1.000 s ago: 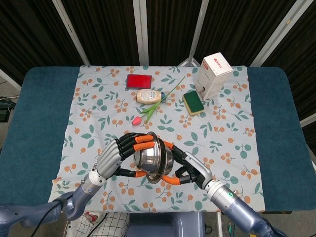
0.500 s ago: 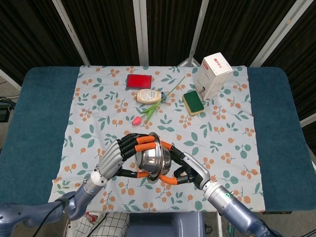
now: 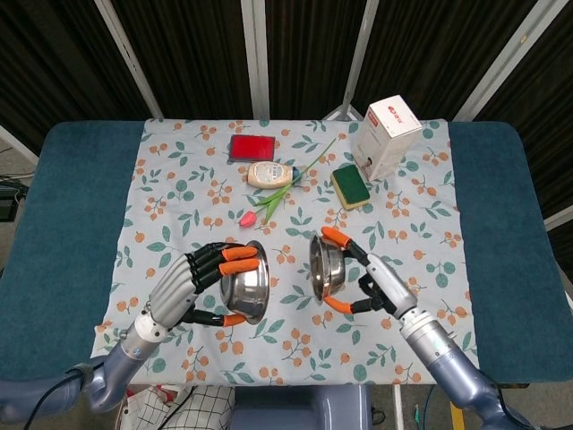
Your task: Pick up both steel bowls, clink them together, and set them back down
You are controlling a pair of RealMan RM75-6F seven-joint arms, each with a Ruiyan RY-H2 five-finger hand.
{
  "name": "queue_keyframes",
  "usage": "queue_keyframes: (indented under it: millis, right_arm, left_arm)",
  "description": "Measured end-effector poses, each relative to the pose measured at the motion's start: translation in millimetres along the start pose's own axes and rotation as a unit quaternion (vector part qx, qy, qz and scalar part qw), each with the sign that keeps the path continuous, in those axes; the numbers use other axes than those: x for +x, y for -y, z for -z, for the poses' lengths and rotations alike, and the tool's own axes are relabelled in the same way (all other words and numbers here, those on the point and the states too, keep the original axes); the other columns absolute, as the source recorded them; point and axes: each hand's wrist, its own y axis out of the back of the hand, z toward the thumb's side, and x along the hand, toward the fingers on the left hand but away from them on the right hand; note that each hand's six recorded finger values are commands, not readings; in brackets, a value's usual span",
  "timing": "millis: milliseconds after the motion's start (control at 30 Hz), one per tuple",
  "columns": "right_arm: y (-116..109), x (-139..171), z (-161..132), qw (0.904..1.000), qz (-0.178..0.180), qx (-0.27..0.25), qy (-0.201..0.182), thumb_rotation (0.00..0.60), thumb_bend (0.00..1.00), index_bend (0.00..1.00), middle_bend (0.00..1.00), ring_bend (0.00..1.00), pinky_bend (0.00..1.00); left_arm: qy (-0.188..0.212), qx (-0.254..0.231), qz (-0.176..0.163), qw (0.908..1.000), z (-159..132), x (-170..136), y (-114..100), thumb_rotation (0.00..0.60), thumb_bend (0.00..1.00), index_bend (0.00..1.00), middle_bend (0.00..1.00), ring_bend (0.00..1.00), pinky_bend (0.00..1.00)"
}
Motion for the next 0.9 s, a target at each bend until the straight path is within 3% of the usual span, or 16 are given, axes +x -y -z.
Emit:
queue_keyframes:
  millis: [67,133,233,333,367,433,467,533,567,667,767,833,900]
  right_arm:
    - [-11,-2,9,0.9954,0.033,0.09,-0.005,0.6,0.34,1.0,0.96,1.0,1.0]
    - [-21,-5,19,0.9835,0.06,0.171,-0.005,0.6,0.34,1.0,0.96,1.0,1.0]
    - [-33,-8,39,0.9458,0.095,0.311,0.001,0.6,0.34,1.0,0.96,1.0,1.0]
    - [-40,-10,63,0.8865,0.112,0.449,0.007,0.6,0.34,1.0,0.96,1.0,1.0]
    - [-40,-11,74,0.8605,0.114,0.497,0.009,0.6,0.34,1.0,0.96,1.0,1.0]
    - [-38,-10,88,0.8244,0.11,0.555,0.008,0.6,0.34,1.0,0.96,1.0,1.0]
    - [-35,-10,96,0.8019,0.104,0.588,0.005,0.6,0.34,1.0,0.96,1.0,1.0]
    - [-29,-8,106,0.7693,0.093,0.632,-0.003,0.6,0.34,1.0,0.96,1.0,1.0]
    - [-24,-7,111,0.7485,0.084,0.658,-0.01,0.6,0.34,1.0,0.96,1.0,1.0]
    - [-10,-1,123,0.7053,0.06,0.706,-0.026,0.6,0.34,1.0,0.96,0.99,1.0]
    - [6,8,135,0.6807,0.035,0.731,-0.034,0.6,0.34,0.99,0.94,0.96,1.0]
    - [17,13,143,0.6777,0.021,0.734,-0.033,0.6,0.34,0.97,0.9,0.93,1.0]
    - [26,18,150,0.6813,0.011,0.731,-0.031,0.6,0.34,0.93,0.85,0.89,1.0]
  left_arm:
    - [-0.019,0.008,0.009,0.9997,2,-4,-5,0.6,0.58,0.45,0.59,0.5,0.71]
    - [-0.042,0.028,0.022,0.9985,6,-9,-10,0.6,0.58,0.44,0.59,0.5,0.71]
    - [-0.088,0.055,0.045,0.9935,13,-16,-11,0.6,0.58,0.44,0.59,0.5,0.71]
    - [-0.142,0.084,0.082,0.9828,23,-25,-9,0.6,0.58,0.44,0.58,0.5,0.71]
    - [-0.157,0.093,0.095,0.9786,26,-28,-8,0.6,0.58,0.44,0.58,0.5,0.71]
    - [-0.187,0.111,0.121,0.9685,32,-36,-7,0.6,0.58,0.43,0.58,0.49,0.7]
    - [-0.198,0.119,0.131,0.9643,34,-39,-7,0.6,0.58,0.43,0.57,0.48,0.7]
    - [-0.218,0.132,0.148,0.9555,41,-45,-7,0.6,0.58,0.42,0.57,0.48,0.69]
    - [-0.225,0.135,0.154,0.9524,43,-48,-6,0.6,0.58,0.42,0.57,0.48,0.69]
    - [-0.248,0.147,0.176,0.9415,51,-54,-4,0.6,0.58,0.42,0.57,0.48,0.69]
    - [-0.265,0.162,0.198,0.9299,60,-61,1,0.6,0.58,0.42,0.57,0.46,0.67]
    - [-0.275,0.172,0.213,0.9216,67,-66,6,0.6,0.58,0.41,0.56,0.44,0.63]
    - [-0.285,0.184,0.227,0.9131,73,-70,10,0.6,0.58,0.41,0.55,0.43,0.6]
